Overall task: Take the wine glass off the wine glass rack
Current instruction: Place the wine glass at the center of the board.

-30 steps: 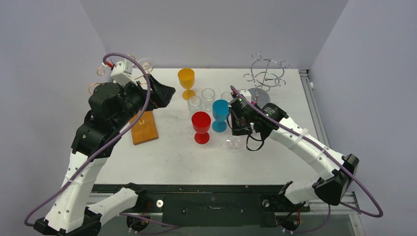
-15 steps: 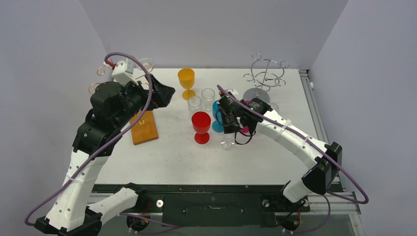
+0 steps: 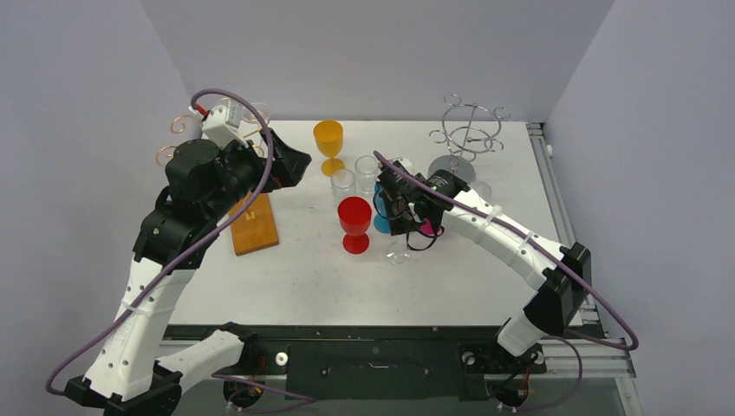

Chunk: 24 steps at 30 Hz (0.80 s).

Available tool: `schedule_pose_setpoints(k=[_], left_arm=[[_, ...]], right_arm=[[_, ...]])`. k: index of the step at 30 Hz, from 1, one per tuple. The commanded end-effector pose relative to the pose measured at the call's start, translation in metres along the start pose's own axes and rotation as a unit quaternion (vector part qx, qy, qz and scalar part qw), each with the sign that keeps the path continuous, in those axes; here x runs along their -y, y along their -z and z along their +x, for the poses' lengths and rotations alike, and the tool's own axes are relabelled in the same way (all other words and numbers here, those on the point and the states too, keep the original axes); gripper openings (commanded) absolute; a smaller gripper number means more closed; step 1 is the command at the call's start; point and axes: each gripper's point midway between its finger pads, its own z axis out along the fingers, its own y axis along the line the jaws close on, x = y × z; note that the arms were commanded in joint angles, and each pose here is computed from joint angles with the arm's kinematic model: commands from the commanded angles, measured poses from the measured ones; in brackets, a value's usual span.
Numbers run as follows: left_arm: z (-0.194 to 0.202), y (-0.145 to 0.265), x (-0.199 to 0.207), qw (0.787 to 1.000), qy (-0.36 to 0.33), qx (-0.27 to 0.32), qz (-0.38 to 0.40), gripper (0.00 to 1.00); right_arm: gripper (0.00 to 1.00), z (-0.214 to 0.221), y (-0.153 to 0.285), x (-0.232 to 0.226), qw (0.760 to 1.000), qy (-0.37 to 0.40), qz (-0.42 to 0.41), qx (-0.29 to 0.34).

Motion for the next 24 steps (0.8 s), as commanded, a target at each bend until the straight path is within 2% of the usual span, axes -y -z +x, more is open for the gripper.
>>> schedule_pose_setpoints(k=[1, 5, 13, 24], left_arm=[[-0.012, -0.001, 0.008, 1.0, -0.001, 0.019, 0.02, 0.96], [-0.012, -0.003, 0.008, 1.0, 0.004, 0.018, 0.023, 0.96], [-0.011, -0.008, 0.007, 1.0, 0.011, 0.013, 0.023, 0.96], [-0.01, -0.017, 0.006, 0.999, 0.03, 0.011, 0.021, 0.96]], right_arm=[[0.15, -0.016, 0.011, -0.009, 1.0, 0.01, -0.015, 0.026], [0.23, -0.017, 0.012, -0.01, 0.999, 0.009, -0.018, 0.026], [0.33, -0.023, 0.022, -0.011, 0.999, 0.006, -0.025, 0.041], [0.39, -0.032, 0.042, -0.011, 0.997, 0.001, -0.039, 0.068]])
